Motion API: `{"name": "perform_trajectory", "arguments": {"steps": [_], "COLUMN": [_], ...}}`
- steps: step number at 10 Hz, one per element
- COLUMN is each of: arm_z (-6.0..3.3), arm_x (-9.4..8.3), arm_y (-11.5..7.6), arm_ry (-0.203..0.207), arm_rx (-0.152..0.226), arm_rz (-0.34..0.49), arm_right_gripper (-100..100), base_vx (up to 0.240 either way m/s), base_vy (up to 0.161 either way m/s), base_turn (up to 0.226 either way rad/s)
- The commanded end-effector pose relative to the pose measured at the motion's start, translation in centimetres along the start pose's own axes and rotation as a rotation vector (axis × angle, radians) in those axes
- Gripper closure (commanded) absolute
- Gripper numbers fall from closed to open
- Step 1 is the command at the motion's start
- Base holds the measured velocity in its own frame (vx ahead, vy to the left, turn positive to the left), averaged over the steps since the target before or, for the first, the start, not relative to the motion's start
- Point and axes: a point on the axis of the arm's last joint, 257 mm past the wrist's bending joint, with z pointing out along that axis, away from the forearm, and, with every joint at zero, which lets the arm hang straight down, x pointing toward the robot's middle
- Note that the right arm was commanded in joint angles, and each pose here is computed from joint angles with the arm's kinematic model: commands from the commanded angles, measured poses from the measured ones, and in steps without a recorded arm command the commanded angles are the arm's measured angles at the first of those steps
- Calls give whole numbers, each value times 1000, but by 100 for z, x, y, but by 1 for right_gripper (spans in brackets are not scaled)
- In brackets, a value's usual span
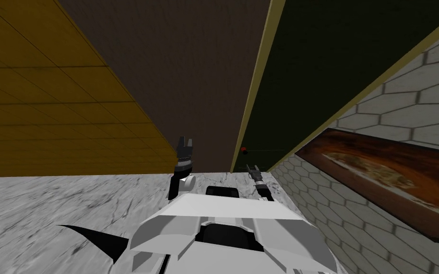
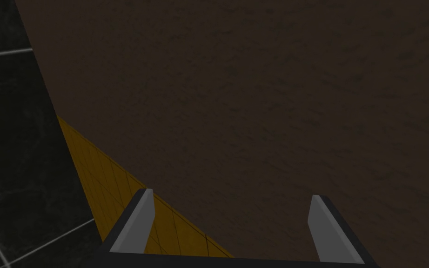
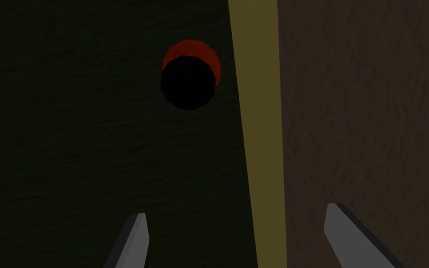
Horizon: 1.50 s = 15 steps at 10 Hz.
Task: Pull the door open
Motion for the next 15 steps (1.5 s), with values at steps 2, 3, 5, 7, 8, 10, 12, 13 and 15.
{"name": "perform_trajectory", "arguments": {"steps": [2,3,5,7,8,10,12,13,15], "arm_z": [-75,-98,-140,-177,-192,-266,-344,-377,-390], "arm_x": [115,154,220,197,195,179,155,143,157], "arm_y": [-76,-111,-174,-307,-353,-565,-771,-854,-887], "arm_ry": [24,34,51,47,47,46,44,43,45], "arm_rx": [10,14,20,43,50,83,117,130,136], "arm_rz": [-55,-77,-114,-105,-105,-105,-106,-106,-107], "arm_right_gripper": [-100,-100,-100,-100,-100,-100,-100,-100,-100], "base_vx": [75,85,78,64,159,188,223,181,145], "base_vy": [-57,-60,-57,13,49,41,34,5,-25], "base_turn": [82,114,83,100,163,138,190,97,76]}}
